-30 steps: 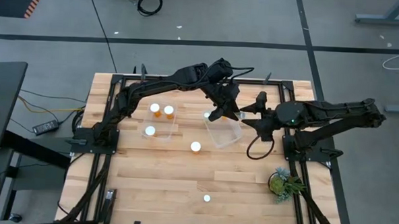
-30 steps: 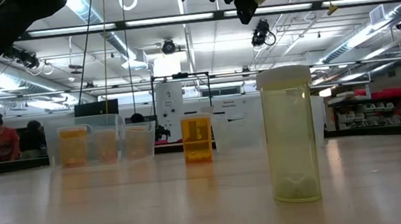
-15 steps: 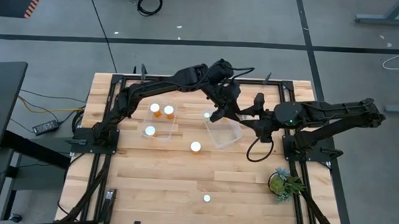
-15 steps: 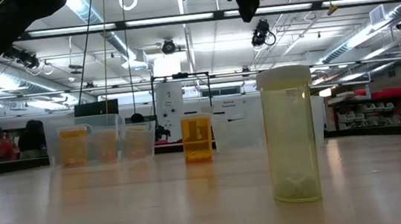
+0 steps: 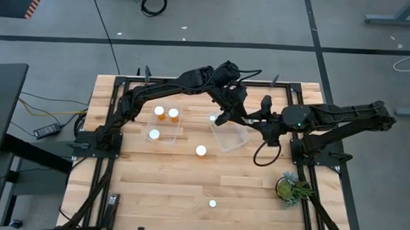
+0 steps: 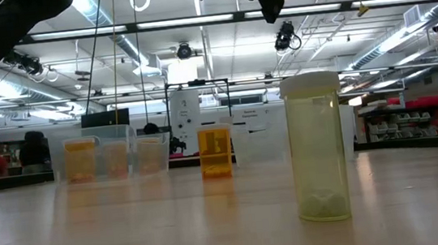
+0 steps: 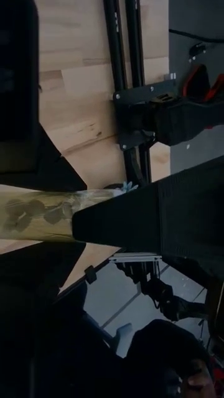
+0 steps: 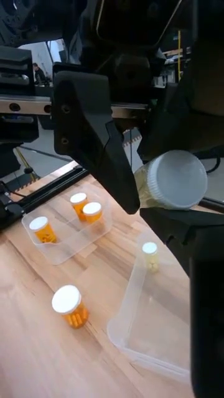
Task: Pick and place medicine bottles into bin by pill shape (circle, oval)
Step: Put the small yellow pill bottle into the right transparent bin
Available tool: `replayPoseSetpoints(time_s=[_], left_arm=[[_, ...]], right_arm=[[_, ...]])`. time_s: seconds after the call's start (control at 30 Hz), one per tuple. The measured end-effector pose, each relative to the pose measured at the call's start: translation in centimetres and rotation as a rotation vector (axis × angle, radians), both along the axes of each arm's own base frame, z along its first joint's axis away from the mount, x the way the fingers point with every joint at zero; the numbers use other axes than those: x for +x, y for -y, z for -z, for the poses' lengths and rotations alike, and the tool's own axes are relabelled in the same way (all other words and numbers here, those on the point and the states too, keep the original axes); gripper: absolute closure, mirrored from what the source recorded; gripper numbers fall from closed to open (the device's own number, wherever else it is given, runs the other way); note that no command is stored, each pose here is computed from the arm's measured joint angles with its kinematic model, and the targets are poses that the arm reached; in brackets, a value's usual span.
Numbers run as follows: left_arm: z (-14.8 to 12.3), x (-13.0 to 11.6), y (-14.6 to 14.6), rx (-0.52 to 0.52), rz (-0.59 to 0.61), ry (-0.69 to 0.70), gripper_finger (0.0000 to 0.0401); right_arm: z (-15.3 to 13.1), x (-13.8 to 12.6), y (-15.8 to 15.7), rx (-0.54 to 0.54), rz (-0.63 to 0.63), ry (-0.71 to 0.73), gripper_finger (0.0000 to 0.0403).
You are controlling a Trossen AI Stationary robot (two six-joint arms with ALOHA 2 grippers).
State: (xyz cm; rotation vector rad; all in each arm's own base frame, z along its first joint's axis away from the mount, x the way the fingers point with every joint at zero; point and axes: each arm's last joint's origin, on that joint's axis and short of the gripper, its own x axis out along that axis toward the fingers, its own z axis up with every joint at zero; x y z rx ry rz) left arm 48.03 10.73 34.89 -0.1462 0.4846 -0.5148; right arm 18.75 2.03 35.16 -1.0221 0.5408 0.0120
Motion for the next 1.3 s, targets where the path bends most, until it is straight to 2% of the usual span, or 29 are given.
replayPoseSetpoints(time_s=[0.2,0.37,0.5,0.73,0.97,1.1,1.3], left_arm=[[-0.4,-0.4,-0.6,0.036,0.009,0.030,0.0216],[-2.3,-2.2,-2.1,0.094,-0.025,0.065,0.0169],[-4.1,-4.0,-3.0,0.180,-0.082,0.080,0.0156],[-7.3,-7.0,-3.2,0.355,-0.204,0.090,0.0181],[-9.5,-8.8,-1.2,0.521,-0.301,0.067,0.0223],[-9.1,-8.9,-0.1,0.550,-0.303,0.010,0.0246],[-7.7,-8.4,1.2,0.520,-0.259,-0.087,0.0273]], right_arm=[[0.0,-0.1,0.0,0.013,0.019,0.003,0.0268],[0.0,-0.1,0.1,0.036,0.032,0.008,0.0271],[0.0,-0.1,0.1,0.068,0.079,0.026,0.0268],[1.0,1.3,0.5,0.162,0.171,-0.001,0.0267],[3.5,4.2,1.3,0.229,0.238,-0.104,0.0268],[4.8,5.4,1.9,0.294,0.264,-0.162,0.0268],[7.0,6.9,2.8,0.432,0.323,-0.251,0.0269]])
